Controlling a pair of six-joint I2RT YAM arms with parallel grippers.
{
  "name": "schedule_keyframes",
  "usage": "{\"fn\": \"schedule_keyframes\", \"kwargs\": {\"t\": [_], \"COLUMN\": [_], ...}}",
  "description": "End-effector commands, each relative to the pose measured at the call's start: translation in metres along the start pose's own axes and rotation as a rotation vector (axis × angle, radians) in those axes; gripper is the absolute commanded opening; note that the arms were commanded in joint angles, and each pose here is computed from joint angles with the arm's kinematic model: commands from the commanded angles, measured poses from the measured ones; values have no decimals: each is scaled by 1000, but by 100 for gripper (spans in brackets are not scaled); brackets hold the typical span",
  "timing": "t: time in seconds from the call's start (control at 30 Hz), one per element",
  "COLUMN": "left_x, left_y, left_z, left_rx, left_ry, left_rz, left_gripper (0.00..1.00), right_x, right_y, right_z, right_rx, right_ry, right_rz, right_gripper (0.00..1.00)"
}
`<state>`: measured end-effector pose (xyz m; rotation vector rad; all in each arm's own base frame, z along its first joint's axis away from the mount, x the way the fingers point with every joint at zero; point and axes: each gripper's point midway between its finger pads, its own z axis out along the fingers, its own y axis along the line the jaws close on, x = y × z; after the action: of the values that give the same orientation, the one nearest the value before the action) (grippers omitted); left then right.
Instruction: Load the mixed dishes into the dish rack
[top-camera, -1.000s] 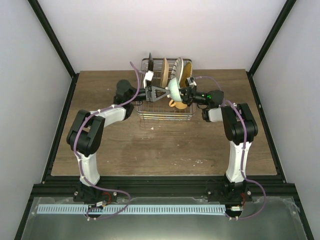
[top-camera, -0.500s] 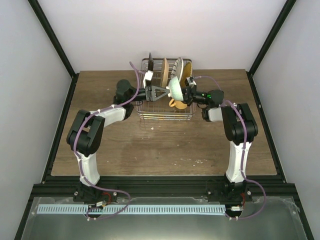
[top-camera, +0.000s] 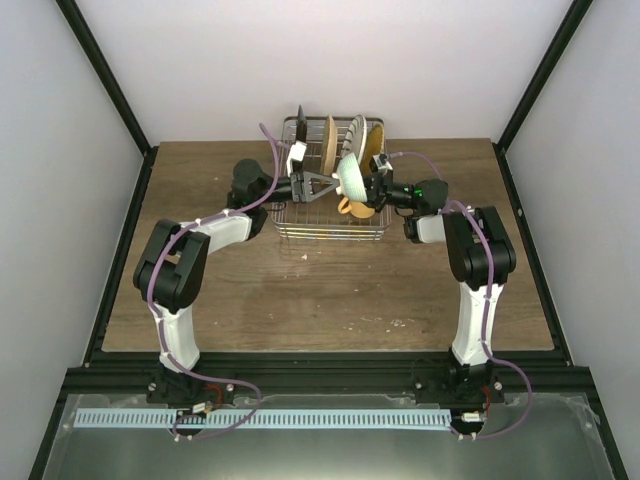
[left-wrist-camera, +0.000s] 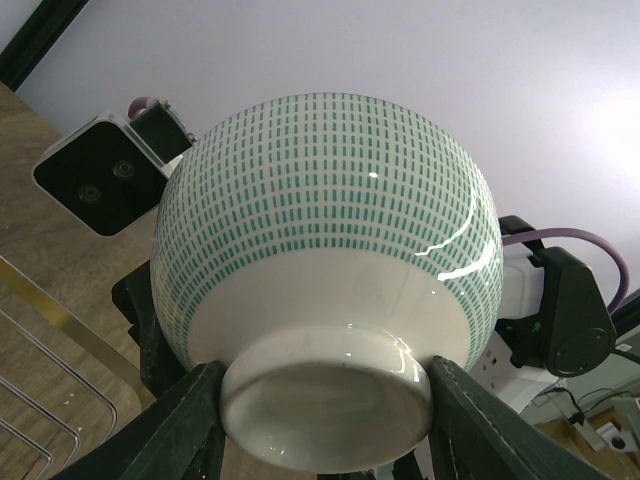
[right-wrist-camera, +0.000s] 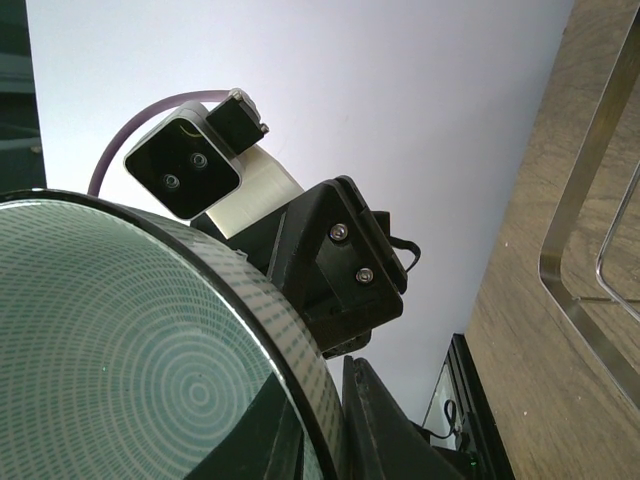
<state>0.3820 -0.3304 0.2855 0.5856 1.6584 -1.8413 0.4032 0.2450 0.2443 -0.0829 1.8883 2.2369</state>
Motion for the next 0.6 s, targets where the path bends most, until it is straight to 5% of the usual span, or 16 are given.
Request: {"fn": "schedule_keyframes", "kwargs": {"t": [0.0, 0.23, 0.57], "left_x": [0, -2, -6], "left_y": [-47, -46, -37], "left_z": [6, 2, -12], "left_rx": [113, 102, 68], "left_ry": [48, 33, 2], "left_rz": [146, 147, 144], "left_gripper": [36, 36, 35], "right_x": [-1, -4, -8], "right_y": [32, 28, 30], "right_z": [-14, -19, -26], "right_rx": [-106, -100, -95], "right_ry": [-41, -47, -64], "right_rz": [-305, -293, -295], "right_gripper": [9, 23, 24]}}
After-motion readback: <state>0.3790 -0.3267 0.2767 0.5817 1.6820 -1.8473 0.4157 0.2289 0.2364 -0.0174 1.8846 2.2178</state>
